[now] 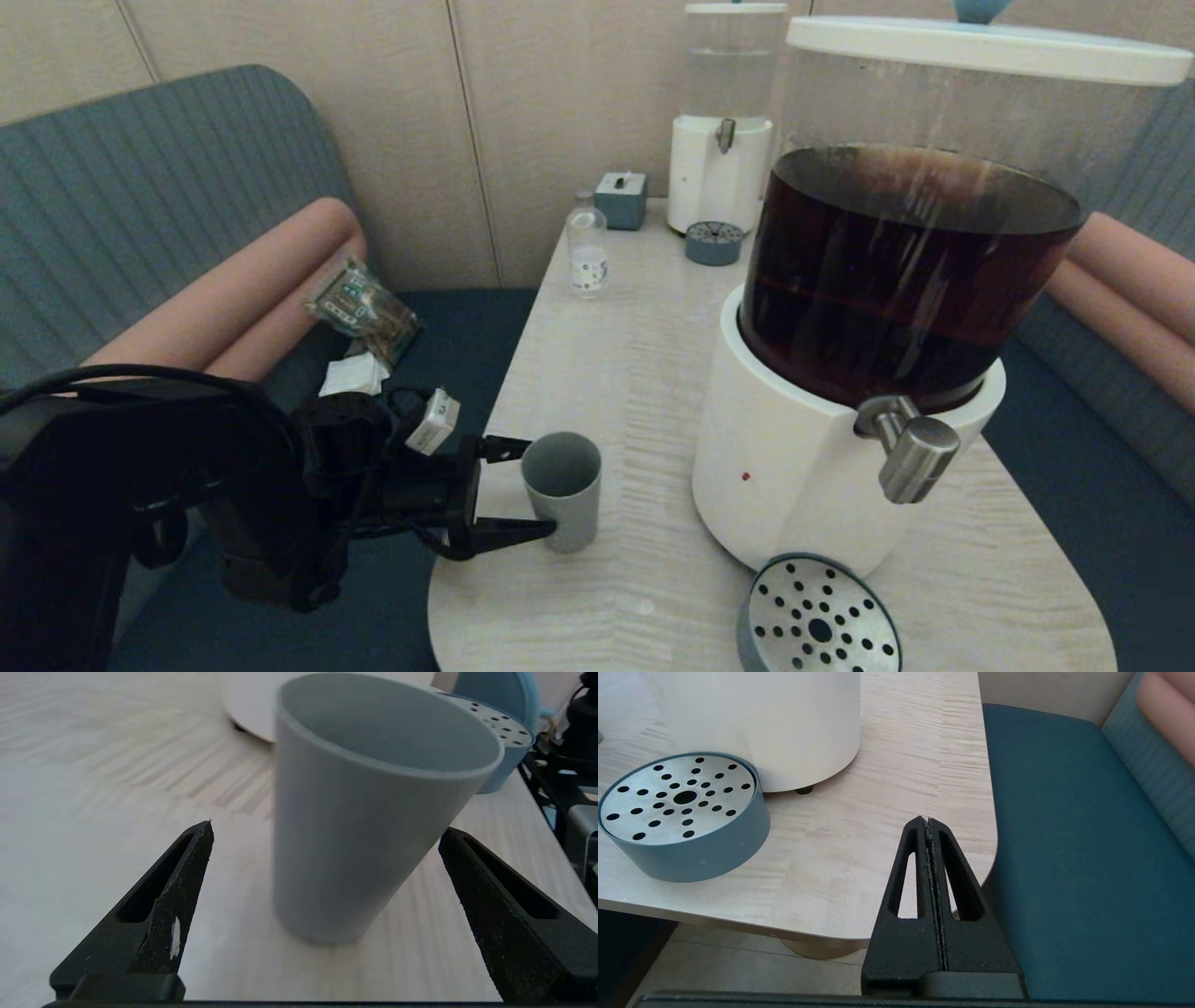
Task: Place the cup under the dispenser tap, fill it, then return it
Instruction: Pick up the cup
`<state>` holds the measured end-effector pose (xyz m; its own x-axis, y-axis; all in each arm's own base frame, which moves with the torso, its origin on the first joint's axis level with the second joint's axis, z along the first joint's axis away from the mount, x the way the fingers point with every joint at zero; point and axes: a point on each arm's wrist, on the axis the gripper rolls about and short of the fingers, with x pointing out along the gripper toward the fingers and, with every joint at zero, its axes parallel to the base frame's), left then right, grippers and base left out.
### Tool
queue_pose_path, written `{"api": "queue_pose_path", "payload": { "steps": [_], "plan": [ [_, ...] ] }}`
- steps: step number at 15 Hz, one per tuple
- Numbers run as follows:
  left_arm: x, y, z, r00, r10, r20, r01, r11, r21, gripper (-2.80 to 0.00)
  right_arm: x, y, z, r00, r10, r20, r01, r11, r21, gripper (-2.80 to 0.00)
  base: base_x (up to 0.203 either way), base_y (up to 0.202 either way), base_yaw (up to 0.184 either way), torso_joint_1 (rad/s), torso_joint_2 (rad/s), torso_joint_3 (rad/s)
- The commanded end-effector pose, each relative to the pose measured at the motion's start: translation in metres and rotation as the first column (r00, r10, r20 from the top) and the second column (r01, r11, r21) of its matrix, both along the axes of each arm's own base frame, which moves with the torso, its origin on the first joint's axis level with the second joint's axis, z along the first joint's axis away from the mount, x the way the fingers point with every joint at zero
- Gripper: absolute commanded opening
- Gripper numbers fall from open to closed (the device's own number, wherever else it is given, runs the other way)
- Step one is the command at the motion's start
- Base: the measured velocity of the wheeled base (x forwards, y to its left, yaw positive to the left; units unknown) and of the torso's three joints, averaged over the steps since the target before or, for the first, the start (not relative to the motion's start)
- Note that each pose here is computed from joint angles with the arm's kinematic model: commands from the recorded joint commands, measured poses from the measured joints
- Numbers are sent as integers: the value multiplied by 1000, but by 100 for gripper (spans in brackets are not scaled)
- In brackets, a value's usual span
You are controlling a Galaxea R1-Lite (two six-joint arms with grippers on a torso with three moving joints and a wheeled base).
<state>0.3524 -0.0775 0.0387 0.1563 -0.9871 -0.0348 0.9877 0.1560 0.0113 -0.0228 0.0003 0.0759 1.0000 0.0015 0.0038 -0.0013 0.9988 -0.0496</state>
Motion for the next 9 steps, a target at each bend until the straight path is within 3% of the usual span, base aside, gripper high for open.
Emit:
{"api": "queue_pose_path", "payload": {
  "steps": [1,9],
  "plan": [
    [-1,-7,1,1000,-17,11,17,1000,-1,0,0,0,-3,1000,0,-5,0,1000,-1,-280,0,0,0,0,0,0],
    [-2,-27,-1,1000,-21,-1,21,1000,0,0,0,0,-3,1000,0,-5,0,1000,-1,-280,0,0,0,0,0,0]
  ]
}}
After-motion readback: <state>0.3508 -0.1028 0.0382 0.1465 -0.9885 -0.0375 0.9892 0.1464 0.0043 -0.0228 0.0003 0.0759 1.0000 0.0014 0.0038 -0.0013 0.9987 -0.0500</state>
